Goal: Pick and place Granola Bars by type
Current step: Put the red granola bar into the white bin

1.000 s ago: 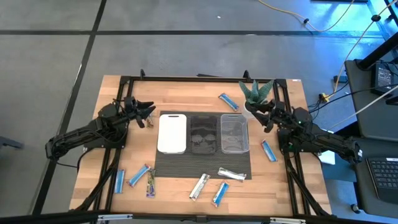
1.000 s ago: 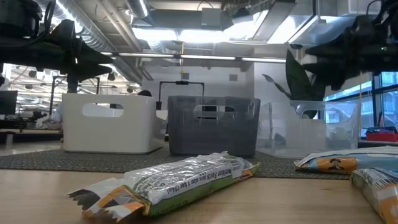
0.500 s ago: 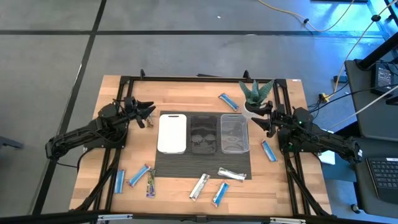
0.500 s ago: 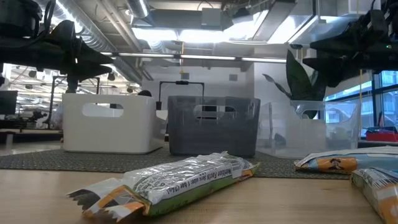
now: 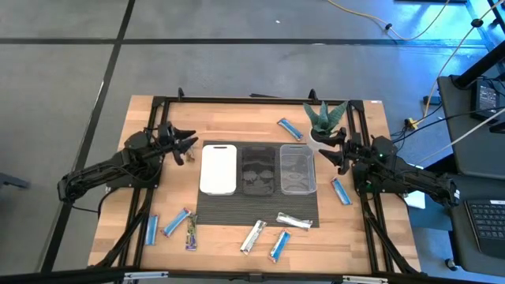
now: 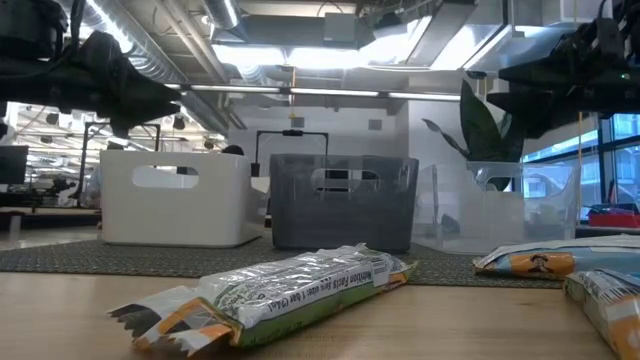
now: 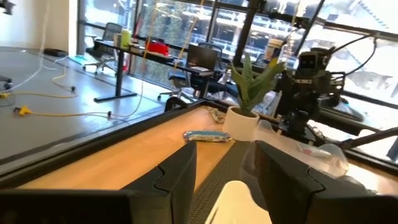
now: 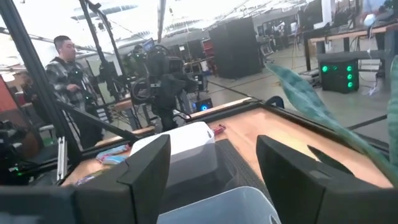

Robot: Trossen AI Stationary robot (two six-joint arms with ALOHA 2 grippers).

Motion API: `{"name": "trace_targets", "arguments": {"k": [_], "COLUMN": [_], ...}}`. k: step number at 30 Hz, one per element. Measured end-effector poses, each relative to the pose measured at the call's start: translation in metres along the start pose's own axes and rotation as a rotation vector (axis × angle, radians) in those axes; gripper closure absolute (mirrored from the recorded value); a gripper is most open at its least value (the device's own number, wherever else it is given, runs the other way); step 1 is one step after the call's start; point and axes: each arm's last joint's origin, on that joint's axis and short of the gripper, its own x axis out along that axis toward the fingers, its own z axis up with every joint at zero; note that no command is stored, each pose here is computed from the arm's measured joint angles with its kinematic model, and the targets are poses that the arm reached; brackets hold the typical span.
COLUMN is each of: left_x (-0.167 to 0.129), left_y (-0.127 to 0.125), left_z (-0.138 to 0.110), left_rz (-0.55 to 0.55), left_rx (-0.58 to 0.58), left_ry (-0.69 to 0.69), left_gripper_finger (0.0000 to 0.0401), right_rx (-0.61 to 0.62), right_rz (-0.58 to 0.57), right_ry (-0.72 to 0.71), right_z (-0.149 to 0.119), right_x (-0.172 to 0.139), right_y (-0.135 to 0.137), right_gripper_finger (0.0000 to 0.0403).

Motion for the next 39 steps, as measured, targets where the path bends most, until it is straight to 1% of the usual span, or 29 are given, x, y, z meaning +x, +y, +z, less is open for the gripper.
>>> {"name": "trace_targets", "arguments": {"k": [4,7,12,15,17,19,21,23,25,30,35,39], "left_x": [-0.002,-0.003,0.000,0.005,0.009,0.014,0.019,0.023,0.027,0.042,0.054,0.061], "left_y": [-0.003,-0.006,-0.010,-0.013,-0.015,-0.015,-0.015,-0.013,-0.011,-0.003,0.007,0.013], "left_z": [0.013,0.024,0.040,0.052,0.059,0.064,0.069,0.071,0.070,0.048,0.027,0.018], "left_rz": [0.001,0.020,0.122,0.184,0.254,0.347,0.469,0.603,0.699,0.830,0.949,1.008], "left_rx": [-0.035,-0.010,0.071,0.100,0.119,0.125,0.083,0.014,-0.058,-0.253,-0.288,-0.284], "left_ry": [-0.039,-0.053,-0.057,-0.011,0.063,0.157,0.254,0.342,0.413,0.541,0.632,0.679], "left_gripper_finger": [0.0257,0.0270,0.0294,0.0308,0.0316,0.0324,0.0332,0.0339,0.0344,0.0353,0.0353,0.0352], "right_rx": [-0.030,-0.066,-0.085,-0.102,-0.104,-0.115,-0.133,-0.138,-0.129,-0.123,-0.120,-0.116], "right_rz": [0.000,-0.018,-0.078,-0.119,-0.135,-0.137,-0.137,-0.137,-0.137,-0.137,-0.141,-0.144], "right_ry": [-0.001,-0.006,-0.020,-0.029,-0.033,-0.032,-0.031,-0.031,-0.031,-0.031,-0.016,-0.007], "right_z": [0.000,0.000,0.001,0.001,0.001,0.001,0.001,0.001,0.001,0.001,0.000,-0.001], "right_x": [0.000,0.000,0.000,0.000,0.000,0.000,0.000,0.000,0.000,0.000,0.000,0.000], "right_y": [0.000,0.000,-0.002,-0.003,-0.004,-0.004,-0.004,-0.004,-0.004,-0.004,-0.004,-0.005], "right_gripper_finger": [0.0162,0.0162,0.0162,0.0162,0.0162,0.0162,0.0162,0.0162,0.0162,0.0162,0.0162,0.0162]}}
